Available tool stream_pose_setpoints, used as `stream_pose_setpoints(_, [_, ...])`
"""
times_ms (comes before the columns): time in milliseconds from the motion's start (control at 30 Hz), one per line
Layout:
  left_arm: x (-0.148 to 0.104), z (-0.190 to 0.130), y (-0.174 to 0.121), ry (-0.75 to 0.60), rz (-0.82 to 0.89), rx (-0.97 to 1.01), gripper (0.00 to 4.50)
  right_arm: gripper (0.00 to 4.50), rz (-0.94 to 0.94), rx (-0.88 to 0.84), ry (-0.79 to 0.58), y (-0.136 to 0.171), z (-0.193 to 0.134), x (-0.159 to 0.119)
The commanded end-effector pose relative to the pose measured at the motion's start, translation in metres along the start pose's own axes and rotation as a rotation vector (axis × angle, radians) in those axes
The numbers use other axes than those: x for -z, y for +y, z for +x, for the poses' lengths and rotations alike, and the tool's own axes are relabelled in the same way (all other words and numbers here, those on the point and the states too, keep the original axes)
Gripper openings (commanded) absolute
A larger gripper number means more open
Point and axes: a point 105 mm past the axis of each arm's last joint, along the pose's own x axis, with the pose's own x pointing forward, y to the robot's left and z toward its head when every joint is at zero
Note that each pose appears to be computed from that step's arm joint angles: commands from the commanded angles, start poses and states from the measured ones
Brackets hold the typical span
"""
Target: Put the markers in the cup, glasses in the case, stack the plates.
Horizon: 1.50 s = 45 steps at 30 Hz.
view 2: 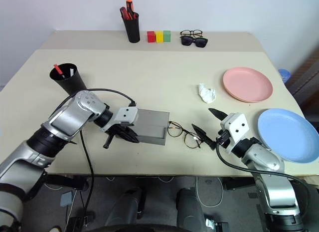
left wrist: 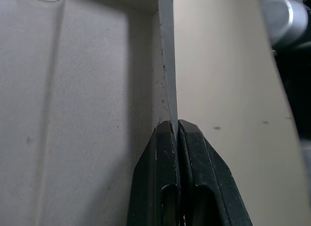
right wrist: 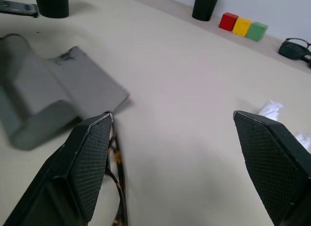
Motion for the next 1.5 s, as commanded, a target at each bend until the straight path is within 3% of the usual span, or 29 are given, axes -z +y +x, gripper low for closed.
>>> stream_pose_setpoints(33, [-0.021, 0.009, -0.004, -0.037, 0.001, -0.025, 0.08, 4.08, -0.048, 0.018, -0.054, 0.0, -0.003, -0.017])
stream_pose_setpoints(200, [-0.046, 0.029, 0.014, -0.075, -0.022, -0.102, 0.08, 4.08, -0.049, 0.025, -0.052, -0.003, -0.004, -0.018])
stream_pose_setpoints(433, [-0.062, 0.038, 0.034, -0.095, -0.038, -0.158, 0.08, 4.08, -0.051, 0.036, -0.045, -0.006, -0.006, -0.018])
stream_pose_setpoints(533, [-0.062, 0.035, 0.042, -0.098, -0.045, -0.19, 0.08, 4.08, -0.051, 0.039, -0.044, -0.006, -0.007, -0.018])
stream_pose_setpoints(833, [-0.021, 0.012, 0.068, 0.001, -0.017, -0.264, 0.08, 4.08, -0.053, 0.039, -0.039, -0.009, -0.007, -0.018])
stream_pose_setpoints(1500, [-0.041, 0.019, 0.077, -0.021, 0.016, -0.247, 0.08, 4.08, -0.06, 0.043, -0.005, -0.013, -0.017, -0.018])
